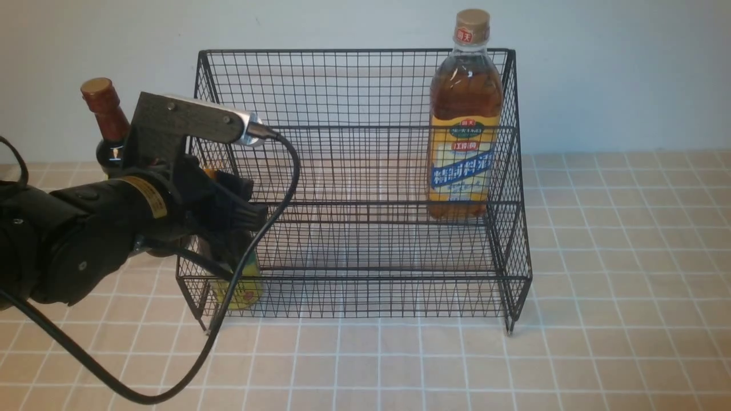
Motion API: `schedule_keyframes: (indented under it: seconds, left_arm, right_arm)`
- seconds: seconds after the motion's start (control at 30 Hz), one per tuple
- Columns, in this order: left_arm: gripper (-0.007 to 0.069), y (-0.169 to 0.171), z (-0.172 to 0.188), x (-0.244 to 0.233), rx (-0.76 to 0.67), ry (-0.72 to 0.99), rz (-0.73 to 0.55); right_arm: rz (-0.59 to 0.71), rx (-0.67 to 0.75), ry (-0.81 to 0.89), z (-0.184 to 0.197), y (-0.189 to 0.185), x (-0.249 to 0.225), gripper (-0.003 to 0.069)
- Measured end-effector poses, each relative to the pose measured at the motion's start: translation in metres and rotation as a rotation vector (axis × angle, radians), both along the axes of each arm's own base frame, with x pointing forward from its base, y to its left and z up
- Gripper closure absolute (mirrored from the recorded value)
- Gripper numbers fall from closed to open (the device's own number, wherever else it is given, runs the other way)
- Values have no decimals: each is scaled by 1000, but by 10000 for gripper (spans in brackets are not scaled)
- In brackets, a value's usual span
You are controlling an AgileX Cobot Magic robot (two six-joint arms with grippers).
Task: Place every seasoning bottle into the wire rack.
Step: Use the left arm to put the condiment bottle back on the shelf, then use the left arm to grab the condiment bottle closest to it
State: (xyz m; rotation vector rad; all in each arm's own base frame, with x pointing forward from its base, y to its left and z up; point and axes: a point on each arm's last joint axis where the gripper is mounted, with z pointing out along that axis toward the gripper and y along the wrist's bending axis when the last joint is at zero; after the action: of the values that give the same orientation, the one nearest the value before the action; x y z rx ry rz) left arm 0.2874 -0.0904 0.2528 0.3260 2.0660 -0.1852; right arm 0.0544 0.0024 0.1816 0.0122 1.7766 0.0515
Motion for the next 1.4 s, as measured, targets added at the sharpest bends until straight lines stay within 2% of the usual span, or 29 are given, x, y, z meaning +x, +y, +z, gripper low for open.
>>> schedule_keyframes:
  seconds: [0.07,0.1,0.17,0.27,0.53,0.73,0.83,1.03,1.4]
  left_arm:
    - [181,1,5,-3,-2,-10,1]
    - [174,1,6,-3,-3,-13,2]
    - [103,3,15,-9,-5,-27,6]
    - [60,8,31,-21,-8,-51,14]
    - [52,31,71,-46,10,-181,54]
    - [52,84,100,-46,14,-305,264]
    - [52,98,102,-38,10,-355,314]
    - [52,101,97,-7,-15,-428,312]
    - [52,103,62,54,-16,-339,297]
  right_arm:
    - [0,0,0,0,0,0,673]
    - [0,0,0,0,0,0,673]
    - [0,0,0,0,0,0,673]
    - [0,0,0,0,0,0,673]
    - [0,0,0,0,0,0,673]
    - [0,0,0,0,0,0,673]
    - [0,0,0,0,0,0,673]
    - [0,0,0,0,0,0,673]
    - [0,0,0,0,0,0,673]
